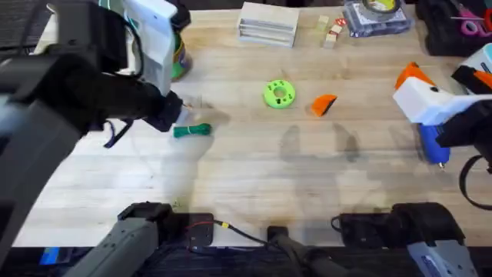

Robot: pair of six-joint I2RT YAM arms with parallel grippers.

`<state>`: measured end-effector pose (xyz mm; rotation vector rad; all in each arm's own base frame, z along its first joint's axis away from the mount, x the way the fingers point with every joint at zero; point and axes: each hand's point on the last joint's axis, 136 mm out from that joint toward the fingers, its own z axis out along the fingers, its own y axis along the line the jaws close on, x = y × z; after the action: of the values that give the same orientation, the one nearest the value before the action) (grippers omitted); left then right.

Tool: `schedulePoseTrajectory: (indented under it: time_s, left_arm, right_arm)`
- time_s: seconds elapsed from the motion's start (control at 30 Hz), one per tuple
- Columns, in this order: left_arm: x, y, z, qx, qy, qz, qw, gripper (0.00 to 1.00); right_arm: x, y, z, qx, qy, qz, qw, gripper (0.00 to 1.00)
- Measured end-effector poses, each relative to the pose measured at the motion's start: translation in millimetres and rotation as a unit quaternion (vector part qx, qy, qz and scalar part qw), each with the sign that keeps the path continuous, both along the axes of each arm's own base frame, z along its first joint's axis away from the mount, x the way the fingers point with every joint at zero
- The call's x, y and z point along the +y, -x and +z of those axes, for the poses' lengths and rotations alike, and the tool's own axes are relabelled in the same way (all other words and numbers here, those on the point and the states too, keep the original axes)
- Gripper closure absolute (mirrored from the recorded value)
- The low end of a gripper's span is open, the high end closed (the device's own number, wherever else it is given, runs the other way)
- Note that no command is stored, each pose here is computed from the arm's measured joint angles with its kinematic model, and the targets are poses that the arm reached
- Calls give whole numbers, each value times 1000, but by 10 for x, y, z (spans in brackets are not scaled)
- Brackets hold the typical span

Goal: Pick up the gripper from the table and insert it into the empty holder that is missing its gripper. Then pick up a screw, insert it into the mounting hole, and use the screwdriver to tighten it. Finally, clean up the table by picking up the vegetable and placing it into the bucket.

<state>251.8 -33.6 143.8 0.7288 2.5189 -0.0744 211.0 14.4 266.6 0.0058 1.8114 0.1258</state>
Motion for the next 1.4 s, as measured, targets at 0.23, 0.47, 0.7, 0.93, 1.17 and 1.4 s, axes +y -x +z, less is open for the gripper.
schedulePoseTrajectory:
  time_s: [0.23, 0.47, 0.7, 0.93, 1.17, 1.4]
  left_arm:
    - [-1, 118, 538, -120, 0, -3, 993, 681]
    - [-27, 357, 995, -224, 17, 4, 975, 559]
    - [-71, 491, 1207, -276, 27, -6, 961, 161]
    - [-88, 489, 1225, -279, 32, -8, 960, 8]
    - [-230, 509, 1275, -284, 63, -38, 956, 8]
    - [-328, 690, 1055, -225, 88, -55, 969, 8]
  right_arm:
    - [0, 0, 0, 0, 0, 0, 1000, 10]
    - [0, 0, 0, 0, 0, 0, 1000, 9]
    - [0, 0, 0, 0, 0, 0, 1000, 9]
    - [1, 0, 0, 0, 0, 0, 1000, 11]
    - [0, 0, 0, 0, 0, 0, 1000, 10]
    - [0, 0, -2, 0, 0, 0, 1000, 10]
